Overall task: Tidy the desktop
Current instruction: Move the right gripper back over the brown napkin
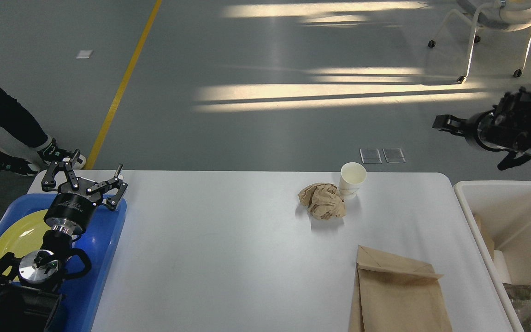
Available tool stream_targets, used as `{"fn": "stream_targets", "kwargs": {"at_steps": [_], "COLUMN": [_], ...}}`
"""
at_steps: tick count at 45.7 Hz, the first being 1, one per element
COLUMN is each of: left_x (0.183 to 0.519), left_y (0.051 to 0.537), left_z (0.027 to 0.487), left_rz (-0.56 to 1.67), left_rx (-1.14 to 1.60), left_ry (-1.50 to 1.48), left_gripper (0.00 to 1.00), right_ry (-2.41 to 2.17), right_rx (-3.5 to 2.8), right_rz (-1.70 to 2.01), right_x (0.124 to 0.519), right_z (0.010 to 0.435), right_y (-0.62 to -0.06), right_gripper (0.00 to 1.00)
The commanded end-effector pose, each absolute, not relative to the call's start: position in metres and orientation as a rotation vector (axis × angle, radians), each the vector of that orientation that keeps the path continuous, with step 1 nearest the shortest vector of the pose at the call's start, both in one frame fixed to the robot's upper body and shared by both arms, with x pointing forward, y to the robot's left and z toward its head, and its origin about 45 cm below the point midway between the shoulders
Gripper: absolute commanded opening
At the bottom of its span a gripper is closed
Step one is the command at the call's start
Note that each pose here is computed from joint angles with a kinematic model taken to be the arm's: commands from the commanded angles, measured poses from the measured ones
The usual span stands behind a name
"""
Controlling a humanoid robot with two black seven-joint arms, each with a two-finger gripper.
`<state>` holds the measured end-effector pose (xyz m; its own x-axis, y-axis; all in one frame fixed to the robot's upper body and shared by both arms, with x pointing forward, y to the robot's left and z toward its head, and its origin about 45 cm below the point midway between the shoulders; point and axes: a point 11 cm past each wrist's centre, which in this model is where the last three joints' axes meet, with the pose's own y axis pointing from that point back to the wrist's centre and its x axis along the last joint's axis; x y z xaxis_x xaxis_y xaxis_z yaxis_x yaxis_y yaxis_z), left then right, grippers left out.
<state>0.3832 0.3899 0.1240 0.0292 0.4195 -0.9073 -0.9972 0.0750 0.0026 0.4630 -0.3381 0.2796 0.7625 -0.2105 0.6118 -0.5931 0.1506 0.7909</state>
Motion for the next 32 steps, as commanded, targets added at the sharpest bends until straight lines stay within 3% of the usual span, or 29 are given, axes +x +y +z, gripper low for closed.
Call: {"fn": "stream_targets", "kwargs": {"at_steps": [1, 18, 27, 32], "left_x": [0.383, 0.383, 0.383, 0.383], "left_y": [0.390, 0.390, 0.390, 0.390], "left_z": [0.124, 0.124, 0.124, 0.124], "left_rz": [1.321, 1.320, 1.320, 1.320], "left_rx": [-0.842, -0.842, -0.840, -0.840], "left_ry": [0.909, 0.910, 0.910, 0.910], "left_gripper": [0.96, 0.96, 0.96, 0.96], "right_ry": [-0.494, -0.209, -0.330, -0.363], "right_rx": [1.524, 1.605, 1.646, 1.670], "right_rz": [0.240, 0.208, 0.323, 0.320], "right_x": [0.447, 0.403, 0.399, 0.398], "right_z": [0.303, 0.376, 0.450, 0.459], "right_y": [-0.293, -0.227, -0.226, -0.235], "right_gripper": [1.00, 1.00, 1.00, 1.00]}}
